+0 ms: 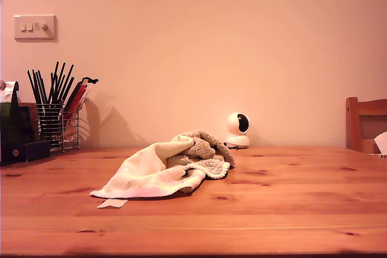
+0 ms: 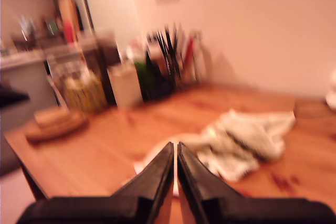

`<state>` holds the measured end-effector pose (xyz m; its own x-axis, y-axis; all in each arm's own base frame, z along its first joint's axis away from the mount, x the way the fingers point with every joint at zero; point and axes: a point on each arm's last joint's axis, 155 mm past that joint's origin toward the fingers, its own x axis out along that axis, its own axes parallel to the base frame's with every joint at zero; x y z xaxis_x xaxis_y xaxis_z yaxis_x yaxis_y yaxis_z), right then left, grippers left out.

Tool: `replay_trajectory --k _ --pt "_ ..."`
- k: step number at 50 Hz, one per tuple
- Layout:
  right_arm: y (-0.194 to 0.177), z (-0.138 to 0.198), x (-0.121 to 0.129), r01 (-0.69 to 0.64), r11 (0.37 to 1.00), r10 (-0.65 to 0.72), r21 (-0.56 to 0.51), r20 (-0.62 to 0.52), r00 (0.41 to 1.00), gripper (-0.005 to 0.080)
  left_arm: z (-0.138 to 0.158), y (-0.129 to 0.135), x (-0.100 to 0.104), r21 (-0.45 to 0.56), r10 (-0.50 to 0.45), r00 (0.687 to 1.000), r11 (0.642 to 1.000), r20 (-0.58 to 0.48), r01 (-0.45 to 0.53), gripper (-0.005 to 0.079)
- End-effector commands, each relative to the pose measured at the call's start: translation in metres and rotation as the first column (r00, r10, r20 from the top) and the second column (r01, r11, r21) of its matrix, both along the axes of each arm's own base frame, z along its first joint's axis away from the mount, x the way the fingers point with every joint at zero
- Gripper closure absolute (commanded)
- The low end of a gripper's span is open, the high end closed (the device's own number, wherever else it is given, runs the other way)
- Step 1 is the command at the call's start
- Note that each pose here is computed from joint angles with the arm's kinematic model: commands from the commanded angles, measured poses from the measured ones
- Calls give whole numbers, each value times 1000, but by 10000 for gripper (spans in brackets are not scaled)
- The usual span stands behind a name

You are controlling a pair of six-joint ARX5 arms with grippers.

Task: Fold the tea towel in front of you. After folding it, place it to the right side.

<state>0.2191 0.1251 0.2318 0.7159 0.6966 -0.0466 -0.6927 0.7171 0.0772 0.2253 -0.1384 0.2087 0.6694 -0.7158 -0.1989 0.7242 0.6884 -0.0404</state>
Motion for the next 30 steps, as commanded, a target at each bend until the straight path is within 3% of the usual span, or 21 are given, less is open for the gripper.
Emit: replay_trajectory --k 1,7,20,30 --pt "5 1 4 -29 999 29 -39 9 1000 747 -7 -10 4 53 -59 998 997 9 59 763" --pt "13 -11 16 -69 991 68 -113 -11 998 747 -30 -28 10 133 -145 989 980 -23 147 763" --pt "33 -29 46 -133 951 123 -280 -53 991 747 -64 -50 35 270 -193 977 939 -93 212 763" --pt "44 -43 75 -108 854 147 -508 38 988 731 -69 -65 56 345 -215 974 911 -68 225 763"
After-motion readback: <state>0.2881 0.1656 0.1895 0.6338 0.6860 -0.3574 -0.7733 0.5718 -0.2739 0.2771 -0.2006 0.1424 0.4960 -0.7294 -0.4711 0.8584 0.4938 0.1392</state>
